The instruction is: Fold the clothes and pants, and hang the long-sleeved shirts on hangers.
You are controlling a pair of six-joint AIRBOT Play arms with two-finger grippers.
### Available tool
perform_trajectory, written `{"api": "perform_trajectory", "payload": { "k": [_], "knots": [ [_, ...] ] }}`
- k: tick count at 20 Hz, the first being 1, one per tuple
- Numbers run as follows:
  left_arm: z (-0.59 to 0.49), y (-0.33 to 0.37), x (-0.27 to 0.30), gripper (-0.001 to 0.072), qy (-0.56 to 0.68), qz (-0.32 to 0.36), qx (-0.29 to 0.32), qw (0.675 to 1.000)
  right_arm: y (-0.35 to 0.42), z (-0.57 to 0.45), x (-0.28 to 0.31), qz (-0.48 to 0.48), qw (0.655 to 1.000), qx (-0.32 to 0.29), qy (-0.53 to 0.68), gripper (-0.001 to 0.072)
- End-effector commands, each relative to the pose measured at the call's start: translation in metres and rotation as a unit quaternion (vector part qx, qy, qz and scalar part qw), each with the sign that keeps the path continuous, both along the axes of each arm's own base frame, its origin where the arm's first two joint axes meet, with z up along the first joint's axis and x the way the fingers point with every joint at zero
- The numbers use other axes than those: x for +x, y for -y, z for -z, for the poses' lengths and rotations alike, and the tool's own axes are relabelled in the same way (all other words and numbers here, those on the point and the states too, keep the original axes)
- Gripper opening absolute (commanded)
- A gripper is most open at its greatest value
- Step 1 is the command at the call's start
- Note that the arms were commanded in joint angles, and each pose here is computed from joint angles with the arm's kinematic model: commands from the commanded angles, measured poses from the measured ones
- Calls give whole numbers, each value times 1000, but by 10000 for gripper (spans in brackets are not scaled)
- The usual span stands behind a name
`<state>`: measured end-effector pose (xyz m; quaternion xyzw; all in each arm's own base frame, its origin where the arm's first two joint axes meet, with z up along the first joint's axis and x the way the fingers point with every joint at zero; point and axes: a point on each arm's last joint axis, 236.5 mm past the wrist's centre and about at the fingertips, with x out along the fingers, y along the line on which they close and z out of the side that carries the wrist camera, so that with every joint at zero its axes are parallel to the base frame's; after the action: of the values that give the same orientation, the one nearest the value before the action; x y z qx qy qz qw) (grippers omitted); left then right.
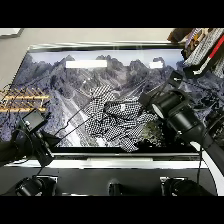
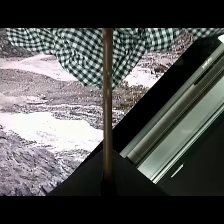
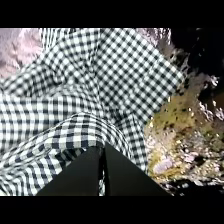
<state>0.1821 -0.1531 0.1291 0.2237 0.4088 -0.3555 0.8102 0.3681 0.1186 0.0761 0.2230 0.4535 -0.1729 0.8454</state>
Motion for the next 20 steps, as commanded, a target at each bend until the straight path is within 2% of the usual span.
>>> {"api": "perform_trajectory", "payload": {
  "k": [1, 13, 20],
  "knots": [
    [7, -3, -18, 16, -17, 47, 27, 998, 8, -1, 7, 39, 999, 1, 16, 33],
    [30, 0, -25, 17, -32, 108, 59, 992, -1, -14, 16, 21, 999, 15, 41, 34],
    [37, 20, 11, 17, 3, 92, 41, 995, -23, -18, 5, -40, 999, 31, 11, 34]
  ]
}}
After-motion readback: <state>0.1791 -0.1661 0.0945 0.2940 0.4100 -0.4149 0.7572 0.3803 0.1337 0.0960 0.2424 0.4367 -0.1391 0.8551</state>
